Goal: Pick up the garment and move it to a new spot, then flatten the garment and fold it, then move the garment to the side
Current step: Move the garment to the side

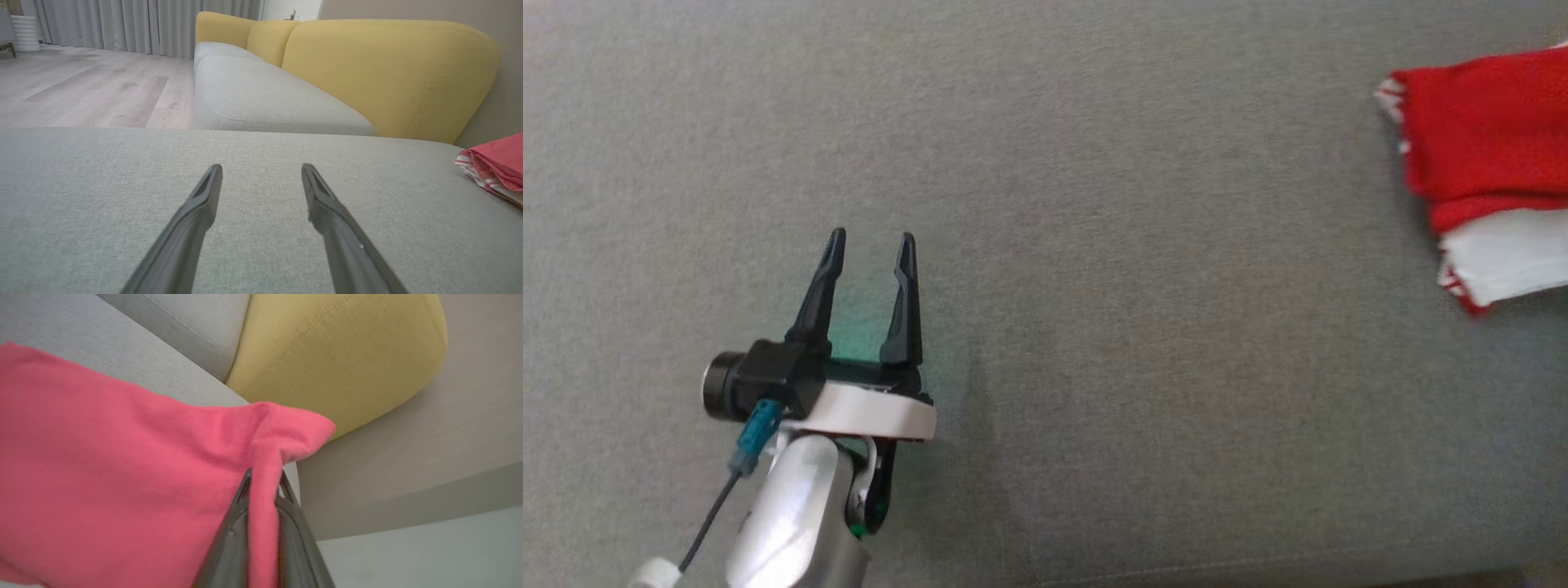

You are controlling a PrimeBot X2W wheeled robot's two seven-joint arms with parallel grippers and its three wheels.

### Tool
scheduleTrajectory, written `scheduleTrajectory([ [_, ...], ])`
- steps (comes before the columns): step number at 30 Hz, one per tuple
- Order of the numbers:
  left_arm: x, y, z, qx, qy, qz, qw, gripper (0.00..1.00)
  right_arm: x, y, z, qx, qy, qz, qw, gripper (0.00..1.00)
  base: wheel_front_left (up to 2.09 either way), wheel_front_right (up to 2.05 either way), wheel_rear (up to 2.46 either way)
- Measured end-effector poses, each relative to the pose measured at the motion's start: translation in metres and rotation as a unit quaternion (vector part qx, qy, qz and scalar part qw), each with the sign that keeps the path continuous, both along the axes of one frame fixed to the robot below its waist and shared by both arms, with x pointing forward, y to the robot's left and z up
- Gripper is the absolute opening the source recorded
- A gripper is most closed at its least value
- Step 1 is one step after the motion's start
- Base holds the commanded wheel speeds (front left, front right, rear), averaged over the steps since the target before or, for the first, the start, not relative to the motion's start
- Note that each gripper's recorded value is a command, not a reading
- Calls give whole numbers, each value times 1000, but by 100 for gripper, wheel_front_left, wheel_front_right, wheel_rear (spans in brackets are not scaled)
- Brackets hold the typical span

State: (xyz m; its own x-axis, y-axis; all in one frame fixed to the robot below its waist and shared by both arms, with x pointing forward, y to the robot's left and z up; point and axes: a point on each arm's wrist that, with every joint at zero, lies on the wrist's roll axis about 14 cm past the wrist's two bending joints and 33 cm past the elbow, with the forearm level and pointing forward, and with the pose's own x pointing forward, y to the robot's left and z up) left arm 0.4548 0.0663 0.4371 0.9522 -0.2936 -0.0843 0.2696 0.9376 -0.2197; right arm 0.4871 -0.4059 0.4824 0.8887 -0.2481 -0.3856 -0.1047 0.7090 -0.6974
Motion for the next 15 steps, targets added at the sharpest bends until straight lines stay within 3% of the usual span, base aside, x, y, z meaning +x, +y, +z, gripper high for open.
scheduleTrajectory([
  [11, 3, 20, -6, 3, 7, 25, 1000, 100, 9, -12, -3, 0, -8, -18, 1000, 0, 0, 0, 0],
  [12, 3, 19, -6, 5, 6, 24, 1000, 100, 9, -11, -3, 1, -9, -18, 1000, 36, 0, 0, 0],
  [13, 3, 19, -5, 7, 5, 24, 1000, 100, 9, -10, -3, 4, -11, -19, 1000, 100, 0, 0, 0],
  [15, 3, 18, -3, 7, 2, 23, 1000, 100, 8, -9, -2, 7, -15, -21, 1000, 100, 0, 0, 0],
])
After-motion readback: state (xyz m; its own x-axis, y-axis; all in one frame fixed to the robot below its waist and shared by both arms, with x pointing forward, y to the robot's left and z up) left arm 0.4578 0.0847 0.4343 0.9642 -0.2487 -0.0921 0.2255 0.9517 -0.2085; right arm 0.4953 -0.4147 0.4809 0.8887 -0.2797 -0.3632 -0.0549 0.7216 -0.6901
